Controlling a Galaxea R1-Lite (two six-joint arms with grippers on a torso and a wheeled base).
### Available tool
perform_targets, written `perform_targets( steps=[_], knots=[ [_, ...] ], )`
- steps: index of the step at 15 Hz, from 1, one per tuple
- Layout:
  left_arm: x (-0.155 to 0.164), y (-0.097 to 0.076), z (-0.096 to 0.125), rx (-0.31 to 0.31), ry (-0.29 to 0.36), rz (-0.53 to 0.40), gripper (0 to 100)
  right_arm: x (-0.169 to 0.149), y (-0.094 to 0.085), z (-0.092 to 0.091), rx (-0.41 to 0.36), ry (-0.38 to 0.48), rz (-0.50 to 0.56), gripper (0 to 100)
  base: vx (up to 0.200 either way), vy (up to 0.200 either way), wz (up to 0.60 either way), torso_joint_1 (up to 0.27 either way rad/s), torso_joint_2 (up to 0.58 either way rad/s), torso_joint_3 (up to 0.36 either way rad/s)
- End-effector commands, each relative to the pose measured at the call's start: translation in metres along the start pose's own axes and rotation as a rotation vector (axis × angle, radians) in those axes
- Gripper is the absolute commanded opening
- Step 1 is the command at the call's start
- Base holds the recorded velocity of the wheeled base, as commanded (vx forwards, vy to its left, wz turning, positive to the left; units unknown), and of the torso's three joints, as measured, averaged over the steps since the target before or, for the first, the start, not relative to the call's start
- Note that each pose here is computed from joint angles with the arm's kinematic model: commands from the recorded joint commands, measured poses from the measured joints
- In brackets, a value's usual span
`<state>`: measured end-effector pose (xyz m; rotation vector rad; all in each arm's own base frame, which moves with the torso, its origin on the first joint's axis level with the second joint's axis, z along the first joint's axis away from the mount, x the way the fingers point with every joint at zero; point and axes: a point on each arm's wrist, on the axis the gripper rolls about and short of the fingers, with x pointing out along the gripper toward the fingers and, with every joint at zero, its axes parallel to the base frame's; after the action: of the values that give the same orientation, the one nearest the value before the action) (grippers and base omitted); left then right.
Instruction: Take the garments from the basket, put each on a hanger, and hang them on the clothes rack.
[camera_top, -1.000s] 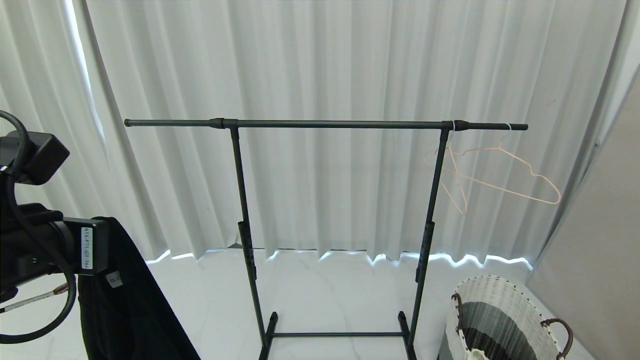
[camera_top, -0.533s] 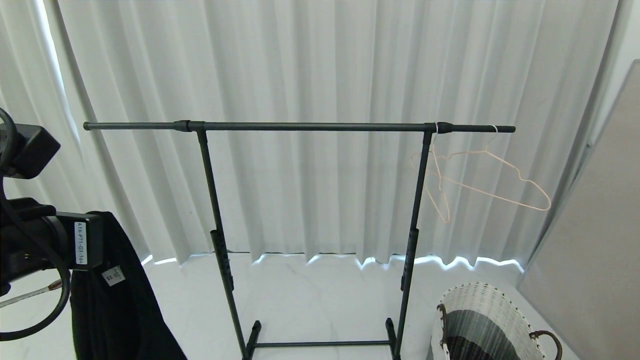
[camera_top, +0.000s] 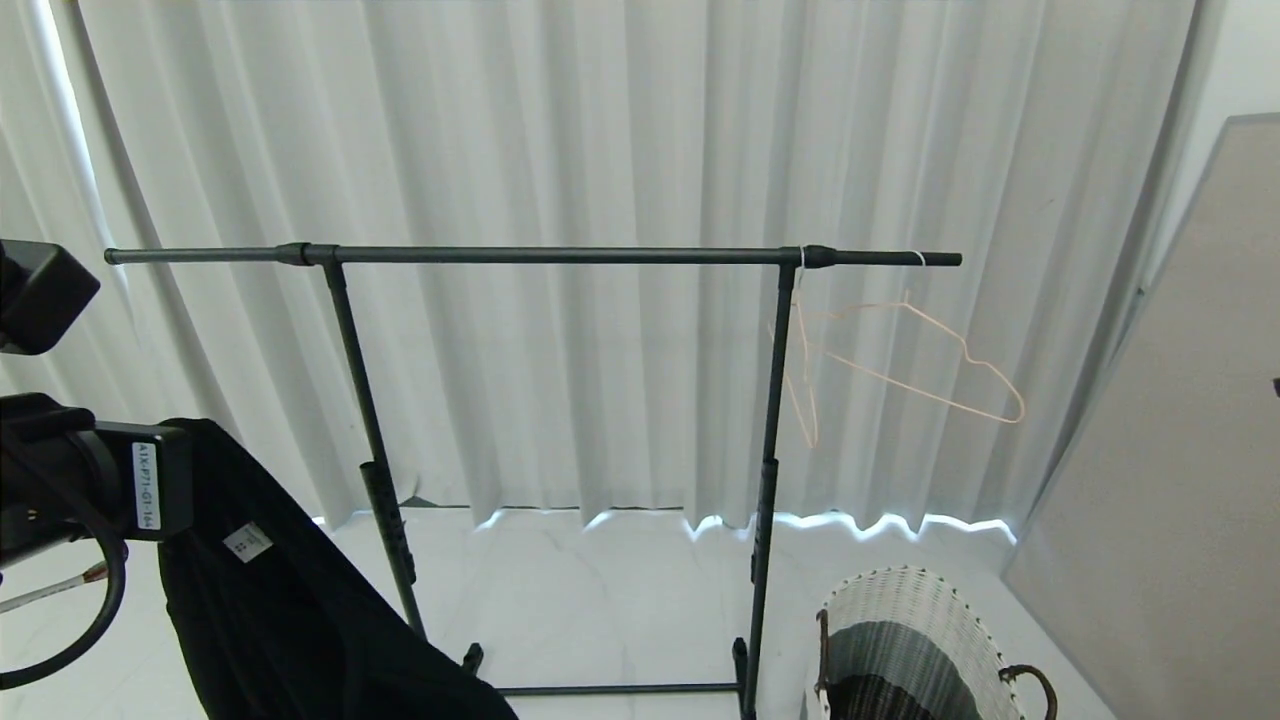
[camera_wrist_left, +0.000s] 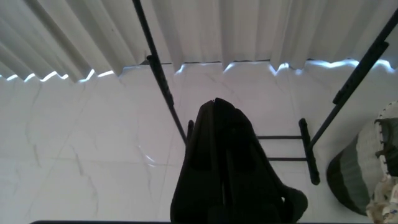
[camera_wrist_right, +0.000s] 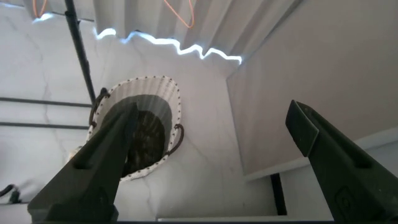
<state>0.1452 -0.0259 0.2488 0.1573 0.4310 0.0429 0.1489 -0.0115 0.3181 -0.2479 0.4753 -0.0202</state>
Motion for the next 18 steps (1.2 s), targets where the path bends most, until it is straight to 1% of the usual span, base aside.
perform_targets(
  steps=[1,5,7,11,14,16,18],
  knots=[
    [0.000,0.000,0.000,0.000,0.001,0.001,0,0.002,0.000,0.000,0.000,0.001,0.012,100,0.200,0.000,0.00,-0.002,0.01,0.007],
    [0.000,0.000,0.000,-0.002,0.001,0.000,0,0.002,0.002,0.001,0.001,-0.021,0.073,100,0.200,0.000,0.00,-0.004,0.00,0.002],
    [0.000,0.000,0.000,-0.002,0.001,0.000,0,0.003,0.002,0.001,-0.001,-0.019,0.076,100,0.200,0.000,0.00,0.010,0.00,0.000],
    [0.001,0.000,0.000,0.000,0.004,0.000,0,0.006,0.002,0.001,0.000,-0.009,0.080,100,0.200,0.000,0.00,0.005,0.00,0.007],
    [0.001,0.000,0.000,0.001,0.005,0.002,0,0.016,0.003,-0.002,0.000,0.025,0.090,100,0.200,0.000,0.00,0.004,0.00,0.002],
    [0.002,0.000,-0.001,0.001,0.007,0.002,0,0.026,0.004,-0.004,0.002,0.042,0.116,100,0.000,0.000,0.00,0.000,0.00,0.000],
    [0.001,0.000,-0.001,0.001,0.007,0.002,0,0.049,0.005,-0.003,0.000,0.041,0.143,100,0.000,0.000,0.00,0.000,0.00,0.000]
  ],
)
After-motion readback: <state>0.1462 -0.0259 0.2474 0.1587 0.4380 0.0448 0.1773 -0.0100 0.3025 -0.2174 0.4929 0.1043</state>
